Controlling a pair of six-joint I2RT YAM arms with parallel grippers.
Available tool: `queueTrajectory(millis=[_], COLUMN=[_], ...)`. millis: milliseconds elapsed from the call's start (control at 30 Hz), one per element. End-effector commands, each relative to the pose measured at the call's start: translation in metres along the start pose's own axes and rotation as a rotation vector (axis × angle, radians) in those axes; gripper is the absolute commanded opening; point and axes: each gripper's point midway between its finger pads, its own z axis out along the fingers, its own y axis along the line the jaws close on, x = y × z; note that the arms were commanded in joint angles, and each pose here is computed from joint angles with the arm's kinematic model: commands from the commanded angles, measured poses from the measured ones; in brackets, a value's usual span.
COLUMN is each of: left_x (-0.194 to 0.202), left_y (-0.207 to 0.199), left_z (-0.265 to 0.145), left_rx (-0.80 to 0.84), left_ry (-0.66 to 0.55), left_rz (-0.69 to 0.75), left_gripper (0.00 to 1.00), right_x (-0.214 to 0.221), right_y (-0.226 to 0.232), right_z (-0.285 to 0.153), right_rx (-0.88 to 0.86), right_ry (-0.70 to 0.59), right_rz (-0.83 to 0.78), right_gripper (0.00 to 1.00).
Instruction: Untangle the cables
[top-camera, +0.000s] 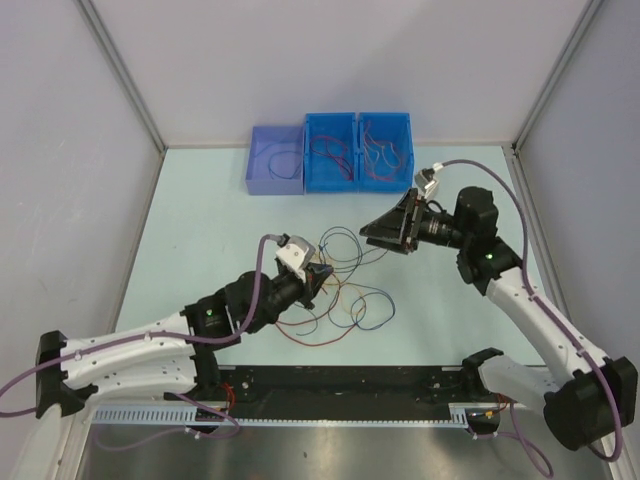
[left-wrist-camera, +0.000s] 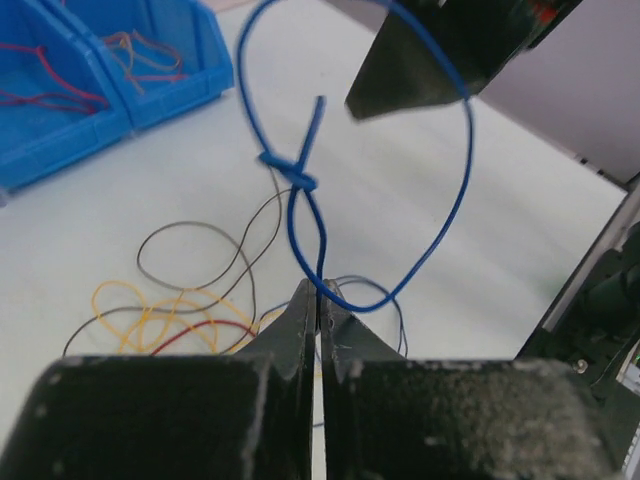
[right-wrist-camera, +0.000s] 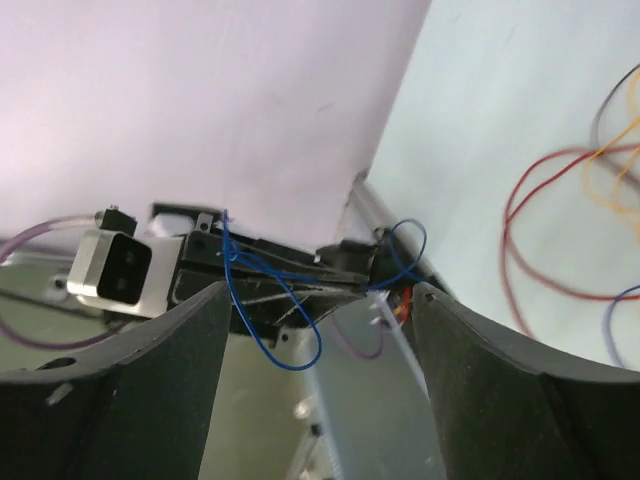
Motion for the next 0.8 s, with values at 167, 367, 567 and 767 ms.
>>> queueTrajectory(millis=[167,367,567,767], left_x=[-0.002,-0.002,-0.012,-0.013], left_y=[0.012,0.016,0.018,0.015], left_z=[-0.006,-0.007,-0.006,-0.003], left_rx=[-0.197,-0.217,-0.180,-0.170], left_ry=[0.323,0.324,0.262,0.239], left_rz=[-0.035,-0.130,-0.217,-0.265], left_gripper=[0.00,0.00,0.00,0.00], right_x=[0.016,0.024,0.027,0.027], right_y=[0.026,-0.002,-0.018,-0.006], right_z=[-0.025,-0.025,-0.017,0.004], right_rx=[0.231,0.404,0.425,0.339], right_ry=[-0.083,-0.118,-0.169,-0.233], right_rz=[-0.413,-0.354,-0.251,-0.199], right_gripper=[0.72,0.71,0.71,0.68])
